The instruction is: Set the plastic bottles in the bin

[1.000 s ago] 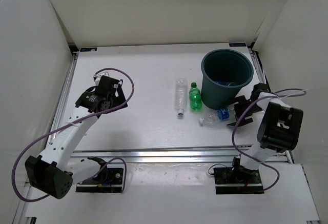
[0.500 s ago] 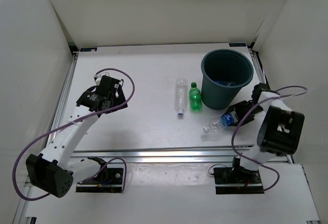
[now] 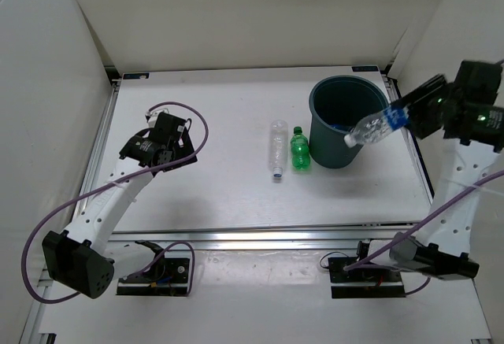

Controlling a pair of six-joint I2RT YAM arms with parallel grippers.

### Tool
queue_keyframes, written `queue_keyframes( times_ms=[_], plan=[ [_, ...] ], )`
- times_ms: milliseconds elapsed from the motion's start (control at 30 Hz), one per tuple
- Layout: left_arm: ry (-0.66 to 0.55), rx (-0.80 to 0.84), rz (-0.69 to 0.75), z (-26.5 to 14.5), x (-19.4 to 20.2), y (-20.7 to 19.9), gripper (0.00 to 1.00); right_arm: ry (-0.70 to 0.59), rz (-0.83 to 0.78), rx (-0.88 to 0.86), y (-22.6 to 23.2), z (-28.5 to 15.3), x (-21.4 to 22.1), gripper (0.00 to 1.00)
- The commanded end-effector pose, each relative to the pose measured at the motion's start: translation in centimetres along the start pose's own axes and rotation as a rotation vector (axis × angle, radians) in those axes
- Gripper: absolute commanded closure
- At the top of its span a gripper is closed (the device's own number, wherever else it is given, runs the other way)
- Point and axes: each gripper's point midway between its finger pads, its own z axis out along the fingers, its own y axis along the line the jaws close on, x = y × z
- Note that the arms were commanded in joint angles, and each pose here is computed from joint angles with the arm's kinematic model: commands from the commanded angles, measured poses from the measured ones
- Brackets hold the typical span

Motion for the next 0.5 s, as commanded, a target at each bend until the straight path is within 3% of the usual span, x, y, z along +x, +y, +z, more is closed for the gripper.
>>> queue_keyframes(
  times_ms=[0,200,300,367,433,467],
  plan=[
    [-0.028,0.054,-0.012,-0.9,-1.0,-1.0,0.00,-0.149,-0.068,0.046,1.9,-0.7,-4.9,0.77],
    [-0.022,0.110,-0.020,-1.0,-1.1,-2.1,0.00,-0.277,-0.142,0.090,4.8,4.7,-10.2,0.74],
    [-0.025,0.112,-0.022,-0.5,-1.2,-2.4,0.00,-0.260,-0.303,0.162,5.1,7.8,-9.4,0.74],
    [-0.011,0.115,-0.005,-0.3,-0.9,-2.6,0.00,-0.254,-0.348,0.178,5.6,9.0,-8.7,0.62],
    [-0.011,0.116,-0.021,-0.2,-1.2,-2.8,0.00,-0.234,-0.398,0.147,6.6,9.7,-7.6,0.31],
    [0.005,0.116,-0.027,-0.2,-1.1,-3.0,0.00,-0.232,-0.425,0.146,7.0,9.7,-7.1,0.23]
  ],
)
